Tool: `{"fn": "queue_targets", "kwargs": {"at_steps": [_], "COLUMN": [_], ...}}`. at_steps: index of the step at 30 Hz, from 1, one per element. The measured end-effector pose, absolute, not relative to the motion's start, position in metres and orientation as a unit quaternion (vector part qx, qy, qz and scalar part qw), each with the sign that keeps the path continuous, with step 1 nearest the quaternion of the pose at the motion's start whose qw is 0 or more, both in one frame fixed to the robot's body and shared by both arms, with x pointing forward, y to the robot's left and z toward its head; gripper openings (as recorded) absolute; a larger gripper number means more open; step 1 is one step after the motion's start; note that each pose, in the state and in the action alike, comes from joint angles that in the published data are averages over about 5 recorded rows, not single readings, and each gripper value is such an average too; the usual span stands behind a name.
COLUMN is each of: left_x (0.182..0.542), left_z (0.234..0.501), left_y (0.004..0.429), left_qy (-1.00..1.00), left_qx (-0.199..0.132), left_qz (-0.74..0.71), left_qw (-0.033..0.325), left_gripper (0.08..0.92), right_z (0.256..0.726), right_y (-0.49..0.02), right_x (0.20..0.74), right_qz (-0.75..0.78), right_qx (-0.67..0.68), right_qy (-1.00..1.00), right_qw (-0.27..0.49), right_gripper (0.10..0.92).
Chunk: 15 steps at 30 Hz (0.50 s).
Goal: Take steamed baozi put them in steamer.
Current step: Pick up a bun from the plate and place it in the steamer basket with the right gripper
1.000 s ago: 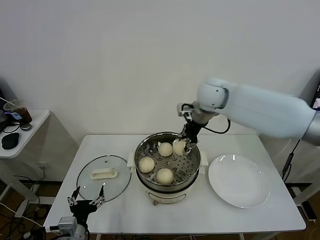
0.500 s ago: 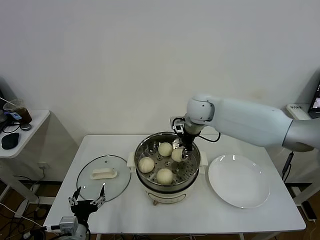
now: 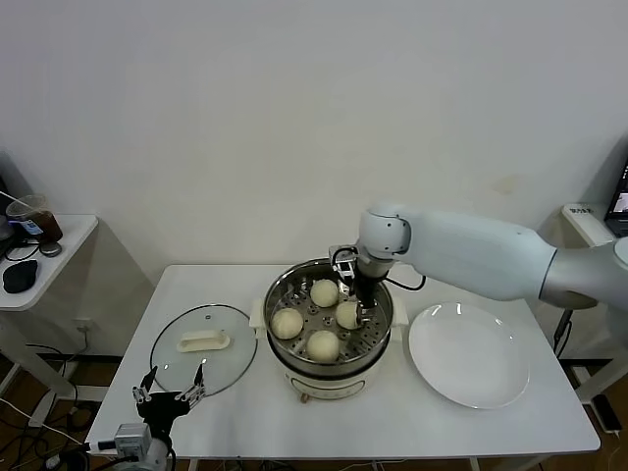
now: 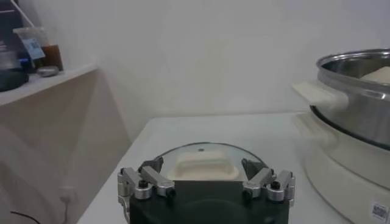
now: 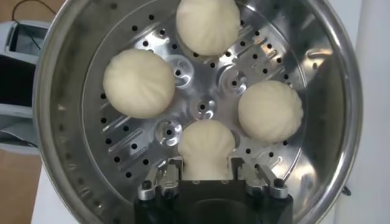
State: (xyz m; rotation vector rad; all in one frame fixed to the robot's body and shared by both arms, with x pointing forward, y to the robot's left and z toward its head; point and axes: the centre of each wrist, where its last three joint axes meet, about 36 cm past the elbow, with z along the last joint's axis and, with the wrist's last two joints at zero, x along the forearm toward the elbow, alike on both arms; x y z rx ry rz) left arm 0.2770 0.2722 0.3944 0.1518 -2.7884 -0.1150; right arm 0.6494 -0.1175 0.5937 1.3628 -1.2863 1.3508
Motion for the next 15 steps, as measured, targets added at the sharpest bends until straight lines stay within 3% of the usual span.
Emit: {"fn": "queue_targets", "kwargs": {"at_steps": [5,15], "left_x": [0.276,0.275], "left_z": [0.396,0.402], "left_y": [0.271,0.271], "left_qy": [-0.983,-0.985], "left_qx": [0.052,0.055], "left_qz": [-0.039,-0.033], "left_qw": [0.171,0.162], "left_gripper": [0.823,0.823], "right_z": [0.604,0.662], "right_y": [-0.125,-0.175], "right_x": [0.650,0.652], "right_qz": [0.532,0.482], "right_qx": [0.538,0.535], "right_qy": [-0.518,-0.599], "right_qw": [0.399,0.351], "right_gripper": [0.807,0.823]}}
